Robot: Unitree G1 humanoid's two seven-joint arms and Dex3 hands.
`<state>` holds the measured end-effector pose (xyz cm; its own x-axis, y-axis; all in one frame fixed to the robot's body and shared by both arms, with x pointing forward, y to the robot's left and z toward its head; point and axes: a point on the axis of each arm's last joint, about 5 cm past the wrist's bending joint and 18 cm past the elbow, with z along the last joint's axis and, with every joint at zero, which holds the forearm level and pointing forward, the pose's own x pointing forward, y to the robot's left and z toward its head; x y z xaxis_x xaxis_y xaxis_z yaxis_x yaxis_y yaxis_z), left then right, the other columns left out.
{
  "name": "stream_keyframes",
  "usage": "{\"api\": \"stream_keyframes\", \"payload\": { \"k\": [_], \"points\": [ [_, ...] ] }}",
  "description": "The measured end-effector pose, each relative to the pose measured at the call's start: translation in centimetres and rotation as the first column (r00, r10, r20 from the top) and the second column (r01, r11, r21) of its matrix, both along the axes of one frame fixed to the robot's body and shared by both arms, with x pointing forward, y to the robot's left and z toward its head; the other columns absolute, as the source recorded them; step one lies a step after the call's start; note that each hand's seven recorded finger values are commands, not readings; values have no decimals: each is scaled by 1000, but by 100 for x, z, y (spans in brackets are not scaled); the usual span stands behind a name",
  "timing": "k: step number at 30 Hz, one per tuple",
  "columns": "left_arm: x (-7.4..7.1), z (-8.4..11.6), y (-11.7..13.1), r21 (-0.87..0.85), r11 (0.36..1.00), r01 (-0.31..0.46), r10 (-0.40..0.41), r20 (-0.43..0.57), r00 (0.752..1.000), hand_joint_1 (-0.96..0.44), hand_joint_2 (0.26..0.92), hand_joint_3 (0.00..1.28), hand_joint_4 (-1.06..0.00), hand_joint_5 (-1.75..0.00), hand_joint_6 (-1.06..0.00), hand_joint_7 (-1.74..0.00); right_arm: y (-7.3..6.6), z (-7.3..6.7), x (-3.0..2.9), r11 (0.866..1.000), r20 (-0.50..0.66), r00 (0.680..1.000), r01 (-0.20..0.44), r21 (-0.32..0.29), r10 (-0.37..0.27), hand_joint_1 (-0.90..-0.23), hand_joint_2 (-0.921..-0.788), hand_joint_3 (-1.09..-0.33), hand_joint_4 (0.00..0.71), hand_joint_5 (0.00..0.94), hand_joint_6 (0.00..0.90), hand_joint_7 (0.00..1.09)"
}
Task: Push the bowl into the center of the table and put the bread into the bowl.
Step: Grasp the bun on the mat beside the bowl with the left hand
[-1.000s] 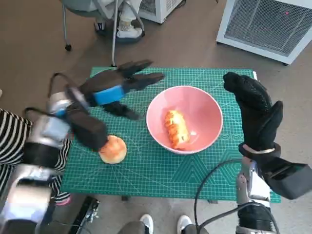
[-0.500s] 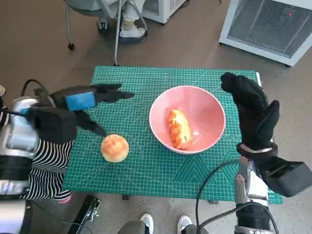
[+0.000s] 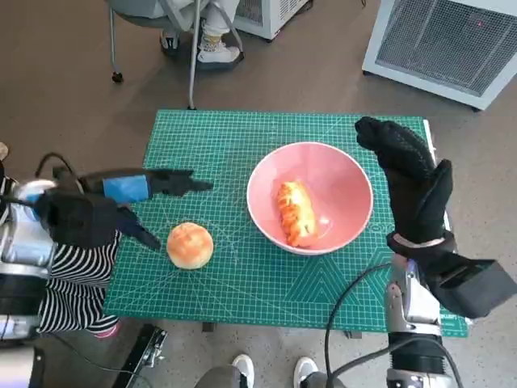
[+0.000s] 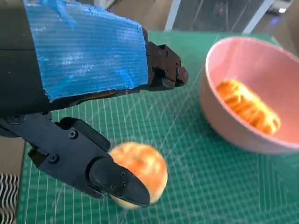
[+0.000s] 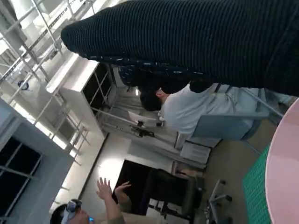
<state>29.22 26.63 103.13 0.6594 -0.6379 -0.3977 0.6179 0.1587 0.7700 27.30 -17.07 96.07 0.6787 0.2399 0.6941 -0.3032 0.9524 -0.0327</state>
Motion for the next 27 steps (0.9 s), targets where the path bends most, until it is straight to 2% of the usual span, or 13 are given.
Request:
{"api": "stream_keyframes", "payload": {
  "k": [11,20,26,27],
  "points": [
    [45,-197,-126,67,998,4,1,-75,997,-213,720,2,-94,-18,-247,-16,-8,0,5,1000,-2,1000,-6,-8,6,-680,-921,-721,186,0,95,397],
    [91,-562,-241,115,993,0,19,-162,987,-214,722,3,-147,-30,-269,-24,-24,3,3,1000,-3,1000,-3,-14,2,-679,-921,-724,187,1,81,406],
    [149,-650,-314,166,986,6,19,-153,988,-135,731,15,-287,-61,-375,-68,-55,4,-1,1000,-3,1000,7,-19,-7,-677,-921,-725,189,2,68,410],
    [160,-652,-320,174,985,2,24,-148,989,-121,740,21,-332,-67,-421,-87,-52,4,-1,1000,-3,1000,6,-19,-6,-677,-921,-724,190,3,66,410]
  ]
}}
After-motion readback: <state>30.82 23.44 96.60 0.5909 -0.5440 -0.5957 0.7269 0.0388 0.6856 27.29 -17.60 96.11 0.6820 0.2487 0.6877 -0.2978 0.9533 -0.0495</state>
